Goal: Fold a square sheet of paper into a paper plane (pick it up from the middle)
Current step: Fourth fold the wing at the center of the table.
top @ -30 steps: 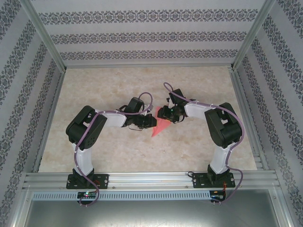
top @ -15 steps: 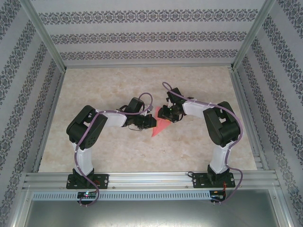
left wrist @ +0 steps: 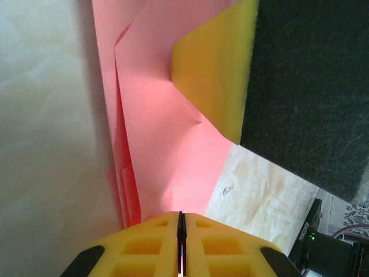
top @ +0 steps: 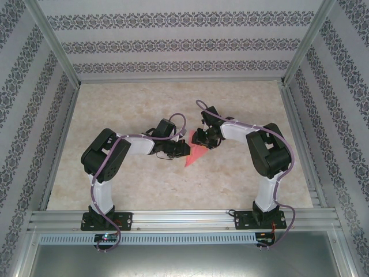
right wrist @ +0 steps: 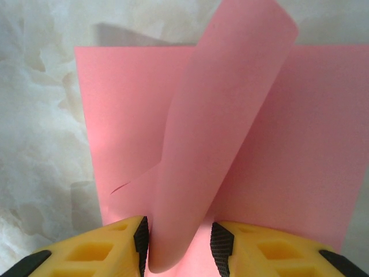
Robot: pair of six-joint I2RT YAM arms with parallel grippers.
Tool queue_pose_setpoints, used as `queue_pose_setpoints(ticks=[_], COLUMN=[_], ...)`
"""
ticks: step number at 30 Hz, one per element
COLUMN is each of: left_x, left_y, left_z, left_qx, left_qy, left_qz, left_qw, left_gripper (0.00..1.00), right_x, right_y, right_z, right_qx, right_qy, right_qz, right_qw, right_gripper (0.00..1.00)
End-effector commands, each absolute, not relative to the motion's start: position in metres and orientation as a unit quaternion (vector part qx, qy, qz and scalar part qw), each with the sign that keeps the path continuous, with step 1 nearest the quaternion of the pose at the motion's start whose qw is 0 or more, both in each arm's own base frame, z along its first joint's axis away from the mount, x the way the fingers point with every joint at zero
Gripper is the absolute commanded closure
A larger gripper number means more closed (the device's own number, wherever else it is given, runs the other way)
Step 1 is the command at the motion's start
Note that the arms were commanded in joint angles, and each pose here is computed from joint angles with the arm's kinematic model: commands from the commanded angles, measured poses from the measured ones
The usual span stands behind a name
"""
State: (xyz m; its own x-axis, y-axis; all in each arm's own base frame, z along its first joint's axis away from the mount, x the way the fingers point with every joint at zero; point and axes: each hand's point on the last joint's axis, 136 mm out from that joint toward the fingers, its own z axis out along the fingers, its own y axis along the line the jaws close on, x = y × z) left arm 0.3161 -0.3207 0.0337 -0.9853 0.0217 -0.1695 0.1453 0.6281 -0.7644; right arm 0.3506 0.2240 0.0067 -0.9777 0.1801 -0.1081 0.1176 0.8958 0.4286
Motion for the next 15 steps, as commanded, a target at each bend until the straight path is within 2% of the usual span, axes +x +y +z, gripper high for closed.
queue_pose_setpoints(ticks=[1, 15], left_x=[0.299, 0.296], left_y=[-0.316, -0.313], left_z=[0.018, 0.024], left_qx=[0.049, 0.058], left_qy=[0.908, 0.91], left_qz=[-0.415, -0.409], left_qw=[0.04, 0.046], left_gripper=[0.88, 0.91], right_x=[0.278, 0.273], right_y=[0.161, 0.152], right_z=[-0.083, -0.09], right_qx=[0.11, 0.119], right_qy=[0.992, 0.991], right_qz=[0.042, 0.011], right_qw=[-0.053, -0.065], right_gripper=[0.6, 0.65])
